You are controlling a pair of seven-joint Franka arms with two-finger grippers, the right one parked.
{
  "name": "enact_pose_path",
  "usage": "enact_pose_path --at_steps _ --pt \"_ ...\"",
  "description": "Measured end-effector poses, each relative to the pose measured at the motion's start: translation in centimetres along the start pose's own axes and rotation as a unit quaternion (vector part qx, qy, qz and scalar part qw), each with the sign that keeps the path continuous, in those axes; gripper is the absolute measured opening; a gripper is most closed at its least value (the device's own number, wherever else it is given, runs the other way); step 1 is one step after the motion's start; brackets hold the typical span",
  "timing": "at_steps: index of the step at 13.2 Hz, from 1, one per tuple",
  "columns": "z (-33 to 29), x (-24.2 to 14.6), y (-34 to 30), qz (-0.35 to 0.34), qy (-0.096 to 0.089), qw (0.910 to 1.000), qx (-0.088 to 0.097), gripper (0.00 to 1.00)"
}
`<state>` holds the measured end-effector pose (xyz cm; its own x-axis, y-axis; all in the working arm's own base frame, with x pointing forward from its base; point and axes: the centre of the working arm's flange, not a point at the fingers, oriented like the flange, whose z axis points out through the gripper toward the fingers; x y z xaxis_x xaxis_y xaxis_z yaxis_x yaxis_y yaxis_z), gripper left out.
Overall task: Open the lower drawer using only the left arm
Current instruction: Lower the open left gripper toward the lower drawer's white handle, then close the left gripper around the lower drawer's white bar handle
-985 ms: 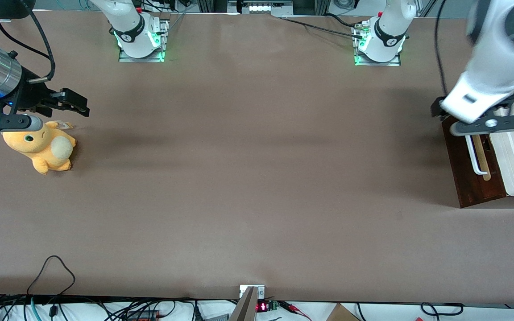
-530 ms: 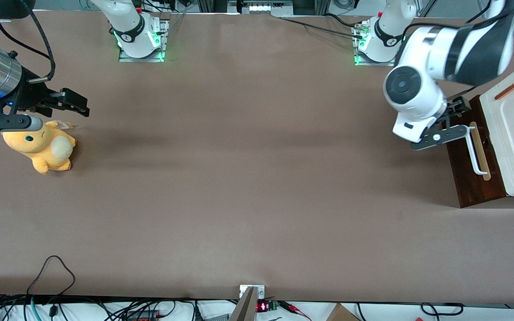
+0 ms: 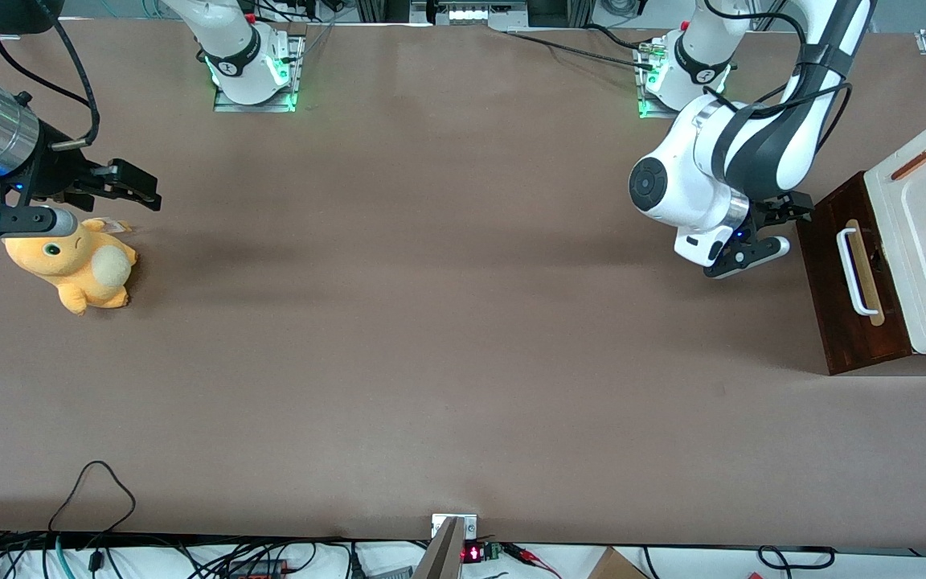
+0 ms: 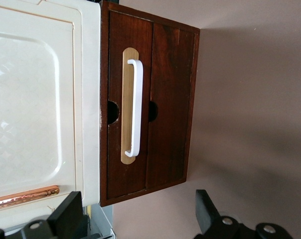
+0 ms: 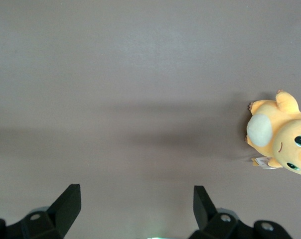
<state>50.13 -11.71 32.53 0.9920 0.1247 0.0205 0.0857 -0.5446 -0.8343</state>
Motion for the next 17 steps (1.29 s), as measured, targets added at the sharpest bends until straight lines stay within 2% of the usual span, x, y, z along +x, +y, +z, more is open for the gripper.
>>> enact_pose_path --at_steps 4,6,9,13,15,17 --pt "0.2 0.0 0.3 0.009 -0.001 1.0 0.002 1.0" --pt "1.7 0.1 1.5 0.024 -0.007 0.9996 0.014 1.0" --pt "6.5 1.4 2.9 0.054 0.005 0.9953 0.08 1.0" --pt "14.7 2.8 4.4 0.091 0.005 0.9824 0.163 0.99" --pt "17.6 2.9 4.6 0.1 -0.006 0.9782 0.182 0.99" --pt "18.9 3.2 4.4 0.103 -0.004 0.975 0.197 0.99"
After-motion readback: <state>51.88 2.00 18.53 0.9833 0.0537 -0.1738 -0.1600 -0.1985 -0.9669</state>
